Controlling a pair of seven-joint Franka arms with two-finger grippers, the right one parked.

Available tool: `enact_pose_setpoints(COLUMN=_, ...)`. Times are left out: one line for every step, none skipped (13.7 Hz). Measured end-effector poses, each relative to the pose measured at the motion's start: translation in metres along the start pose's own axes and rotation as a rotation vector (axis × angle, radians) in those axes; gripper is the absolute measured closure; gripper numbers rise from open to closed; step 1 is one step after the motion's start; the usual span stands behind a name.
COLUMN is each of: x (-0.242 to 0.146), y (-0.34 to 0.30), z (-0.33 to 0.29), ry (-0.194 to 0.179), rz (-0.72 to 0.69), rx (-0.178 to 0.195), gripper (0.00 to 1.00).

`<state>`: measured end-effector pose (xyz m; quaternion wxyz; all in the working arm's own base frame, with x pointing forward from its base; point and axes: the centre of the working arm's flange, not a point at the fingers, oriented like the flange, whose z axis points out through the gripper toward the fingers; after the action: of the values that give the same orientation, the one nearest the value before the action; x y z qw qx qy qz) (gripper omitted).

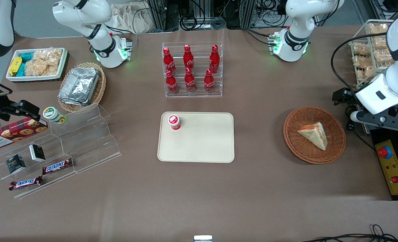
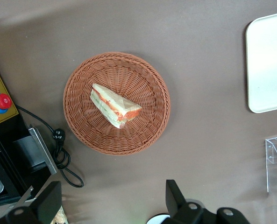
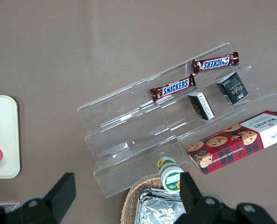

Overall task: Place sandwich from basket to tray
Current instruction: 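Move the left gripper over the sandwich wedge in the wicker basket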

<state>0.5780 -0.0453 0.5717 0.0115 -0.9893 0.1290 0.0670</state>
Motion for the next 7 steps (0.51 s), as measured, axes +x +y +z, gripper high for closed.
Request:
enact_pose_setpoints(x=0.000, y=-0.001, z=0.000, ry=-0.001, rz=-0.002, rx=0.000, gripper=0.00)
enact_pose_setpoints(x=-0.001, y=-0.005, z=0.000, ry=-0.002, rz=-0.008, rx=0.000, gripper=0.00)
enact_pose_setpoints(x=-0.002, y=-0.010, z=0.000, ry=-0.002, rz=-0.014, rx=0.000, gripper=0.00)
enact_pose_setpoints(x=-0.003, y=-0.014, z=-0.001, ry=0.000, rz=-0.019, rx=0.000, gripper=0.00)
enact_pose_setpoints(x=-0.003, y=-0.016, z=-0.001, ry=-0.002, rz=-0.023, rx=-0.001, gripper=0.00)
enact_pose_setpoints(x=-0.003, y=-0.018, z=0.002, ry=-0.013, rz=-0.050, rx=-0.004, gripper=0.00)
enact_pose_setpoints(x=-0.002, y=-0.019, z=0.009, ry=-0.028, rz=-0.118, rx=-0.007, gripper=0.00)
